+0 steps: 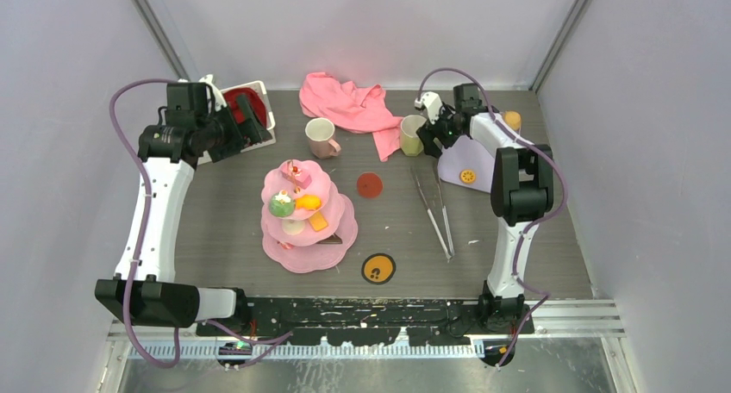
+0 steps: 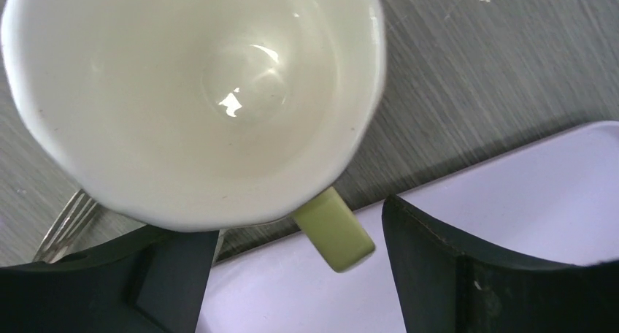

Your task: Serve the afternoon tea

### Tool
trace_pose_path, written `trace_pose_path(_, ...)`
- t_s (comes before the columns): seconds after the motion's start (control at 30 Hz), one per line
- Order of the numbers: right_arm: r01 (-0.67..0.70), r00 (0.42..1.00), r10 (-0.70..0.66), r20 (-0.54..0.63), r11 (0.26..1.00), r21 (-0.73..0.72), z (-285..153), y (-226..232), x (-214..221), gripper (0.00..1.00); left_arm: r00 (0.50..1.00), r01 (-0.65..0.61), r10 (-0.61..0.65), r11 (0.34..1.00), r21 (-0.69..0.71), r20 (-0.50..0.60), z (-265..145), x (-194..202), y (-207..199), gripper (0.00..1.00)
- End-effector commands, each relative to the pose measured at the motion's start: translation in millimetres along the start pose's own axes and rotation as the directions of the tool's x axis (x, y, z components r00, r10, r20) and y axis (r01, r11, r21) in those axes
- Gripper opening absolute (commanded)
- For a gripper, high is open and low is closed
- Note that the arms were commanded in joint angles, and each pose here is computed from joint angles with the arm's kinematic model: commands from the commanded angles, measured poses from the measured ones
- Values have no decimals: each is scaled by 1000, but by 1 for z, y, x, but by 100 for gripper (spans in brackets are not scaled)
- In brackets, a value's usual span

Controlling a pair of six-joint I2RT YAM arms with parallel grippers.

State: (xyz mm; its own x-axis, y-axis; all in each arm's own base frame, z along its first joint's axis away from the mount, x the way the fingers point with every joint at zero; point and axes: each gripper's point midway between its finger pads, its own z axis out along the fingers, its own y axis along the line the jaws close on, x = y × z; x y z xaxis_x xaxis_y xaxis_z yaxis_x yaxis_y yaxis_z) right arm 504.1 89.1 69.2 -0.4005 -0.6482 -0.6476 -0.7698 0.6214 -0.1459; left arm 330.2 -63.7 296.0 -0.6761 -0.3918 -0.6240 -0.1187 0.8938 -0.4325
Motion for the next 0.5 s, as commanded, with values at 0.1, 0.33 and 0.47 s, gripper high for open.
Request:
trace_pose_path(0.1,68,992,-56,110,992,-107,-14,15,-31,81,998,-26,25,1000,17,62,-15,-13,-6,88)
trace_pose_path(0.33,76,993,-67,101,993,-93,-14,22,-28,74,998,-18,17,999,27,58,-14,-13,-8,88)
trace_pose_path(0.47,53,993,-46,112,997,-60,-14,21,-29,63,998,-23,21,999,24,60,-16,-12,-7,88)
